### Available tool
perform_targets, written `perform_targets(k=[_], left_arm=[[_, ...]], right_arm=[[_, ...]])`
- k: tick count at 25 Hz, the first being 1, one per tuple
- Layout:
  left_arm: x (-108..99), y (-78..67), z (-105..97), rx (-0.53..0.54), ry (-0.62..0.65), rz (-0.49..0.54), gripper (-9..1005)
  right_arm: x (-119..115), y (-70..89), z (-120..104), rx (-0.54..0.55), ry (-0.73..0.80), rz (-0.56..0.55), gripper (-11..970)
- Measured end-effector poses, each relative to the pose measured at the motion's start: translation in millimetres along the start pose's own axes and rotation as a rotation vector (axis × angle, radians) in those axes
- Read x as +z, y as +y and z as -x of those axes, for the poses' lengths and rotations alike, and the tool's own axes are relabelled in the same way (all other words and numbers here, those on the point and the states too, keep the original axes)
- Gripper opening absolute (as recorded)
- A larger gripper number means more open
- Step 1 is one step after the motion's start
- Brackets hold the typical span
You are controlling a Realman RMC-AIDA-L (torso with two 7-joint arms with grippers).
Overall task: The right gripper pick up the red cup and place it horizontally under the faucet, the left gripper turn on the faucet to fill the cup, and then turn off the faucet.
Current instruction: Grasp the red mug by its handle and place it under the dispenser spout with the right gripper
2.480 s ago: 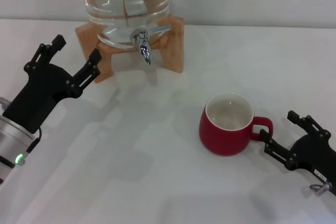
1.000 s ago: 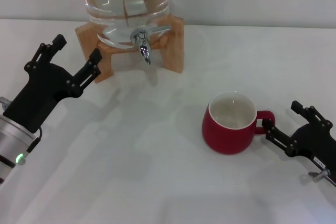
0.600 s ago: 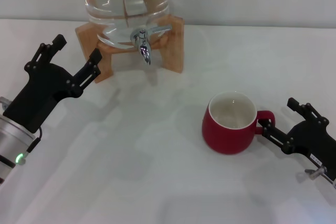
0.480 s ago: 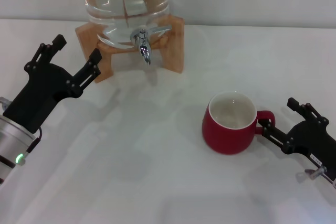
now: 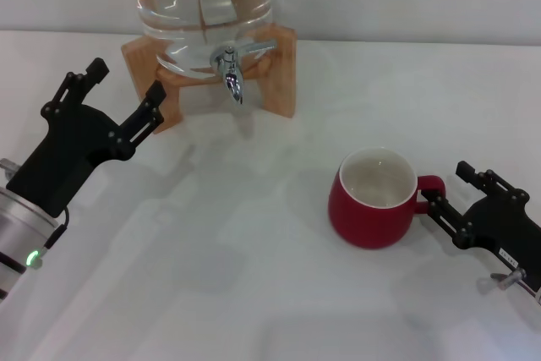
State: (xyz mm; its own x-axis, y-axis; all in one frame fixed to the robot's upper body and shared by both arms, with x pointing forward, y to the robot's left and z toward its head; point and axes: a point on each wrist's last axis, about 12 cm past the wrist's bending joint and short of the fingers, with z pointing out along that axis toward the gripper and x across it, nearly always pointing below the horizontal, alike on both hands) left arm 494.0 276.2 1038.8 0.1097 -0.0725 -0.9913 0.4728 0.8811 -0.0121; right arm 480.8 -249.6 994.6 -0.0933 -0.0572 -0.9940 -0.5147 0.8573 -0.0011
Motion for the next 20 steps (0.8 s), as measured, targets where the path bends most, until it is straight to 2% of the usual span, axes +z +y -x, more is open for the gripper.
perform_targets(k=[2, 7, 12, 15, 20], left_arm=[[0.2, -0.6, -0.1, -0.001, 0.0, -0.002, 874], [0.5, -0.7, 0.2, -0.001, -0.002, -0.002, 874], [0.6, -0.7, 0.3, -0.001, -0.002, -0.002, 875], [0.8, -0.7, 0.4, -0.001, -0.003, -0.002, 875], [0.7, 0.1, 0.8, -0.003, -0.006, 0.004, 875]], right_arm=[[0.3, -0.1, -0.4, 0.0, 0.004, 0.0, 792], [2.2, 0.5, 0.0, -0.006, 0.008, 0.009, 569], [3.8, 2.7, 0.4, -0.018, 0.011, 0.034, 402], [5.5, 4.8, 0.9, -0.024, 0.012, 0.05, 173], [7.0, 7.0, 1.8, -0.031, 0.008, 0.068, 161]])
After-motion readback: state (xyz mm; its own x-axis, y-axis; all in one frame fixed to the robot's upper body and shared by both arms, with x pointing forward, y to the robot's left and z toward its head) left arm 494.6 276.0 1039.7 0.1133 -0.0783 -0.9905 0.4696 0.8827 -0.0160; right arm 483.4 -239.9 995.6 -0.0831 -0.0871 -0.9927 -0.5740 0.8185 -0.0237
